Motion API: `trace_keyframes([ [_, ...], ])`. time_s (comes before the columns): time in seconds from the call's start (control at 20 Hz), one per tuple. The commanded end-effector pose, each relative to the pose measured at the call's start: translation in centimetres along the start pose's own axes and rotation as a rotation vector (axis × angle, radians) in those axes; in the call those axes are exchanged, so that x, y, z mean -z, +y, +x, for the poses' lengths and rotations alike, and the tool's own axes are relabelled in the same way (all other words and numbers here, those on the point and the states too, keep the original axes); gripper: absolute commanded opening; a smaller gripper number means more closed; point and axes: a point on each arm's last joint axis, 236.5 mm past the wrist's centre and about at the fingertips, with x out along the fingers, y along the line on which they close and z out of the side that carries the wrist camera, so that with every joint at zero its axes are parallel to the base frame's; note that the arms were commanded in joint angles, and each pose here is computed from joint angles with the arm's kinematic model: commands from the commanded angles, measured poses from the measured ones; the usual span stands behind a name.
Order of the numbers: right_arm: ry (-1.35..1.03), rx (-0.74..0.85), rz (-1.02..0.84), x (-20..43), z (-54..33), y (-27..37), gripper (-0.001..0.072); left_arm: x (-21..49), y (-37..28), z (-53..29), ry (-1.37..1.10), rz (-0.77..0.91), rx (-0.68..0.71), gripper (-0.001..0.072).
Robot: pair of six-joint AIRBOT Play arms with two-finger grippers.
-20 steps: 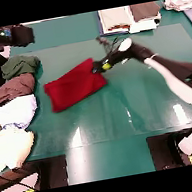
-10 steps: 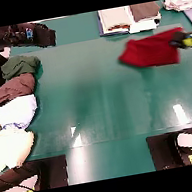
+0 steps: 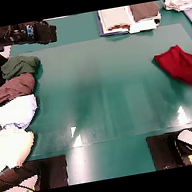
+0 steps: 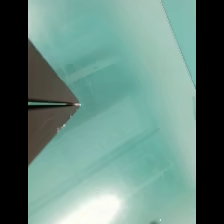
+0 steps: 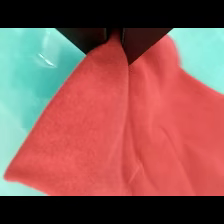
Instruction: Fold the shirts.
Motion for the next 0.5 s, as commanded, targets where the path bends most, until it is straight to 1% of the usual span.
trace_keyframes([
  [0.0, 0.101, 0.099, -0.097, 4.1, 0.3, -1.7, 0.0016, -0.1, 0.0, 0.0, -0.003, 0.001, 0.0, 0.0021],
  [0.1, 0.129, 0.111, -0.185, 5.1, 0.1, -0.6, 0.0018, 0.0, 0.0, 0.0, -0.002, 0.002, -0.001, 0.0021],
  [0.15, 0.132, 0.117, -0.231, 5.3, -0.2, 0.1, 0.0061, 0.0, 0.0, 0.0, -0.001, 0.006, -0.001, 0.0021],
  [0.2, 0.131, 0.13, -0.276, 5.4, -0.5, 0.5, 0.016, 0.0, 0.0, 0.0, 0.0, 0.011, -0.001, 0.0021],
  [0.25, 0.131, 0.155, -0.326, 5.5, -0.8, 0.5, 0.0286, 0.1, 0.1, 0.0, 0.004, 0.011, -0.003, 0.0021],
  [0.3, 0.127, 0.193, -0.379, 5.4, -1.2, 0.2, 0.0449, 0.2, 0.1, 0.0, 0.01, 0.015, -0.004, 0.0021],
  [0.35, 0.117, 0.236, -0.422, 5.1, -1.9, -0.4, 0.0565, 0.4, 0.1, 0.0, 0.017, 0.028, -0.003, 0.0021],
  [0.4, 0.095, 0.274, -0.447, 4.6, -2.8, -0.9, 0.0603, 0.6, 0.1, 0.0, 0.024, 0.038, -0.003, 0.0021],
  [0.45, 0.058, 0.292, -0.458, 3.7, -4.0, -0.9, 0.0603, 0.7, 0.1, 0.0, 0.03, 0.038, -0.003, 0.0022],
])
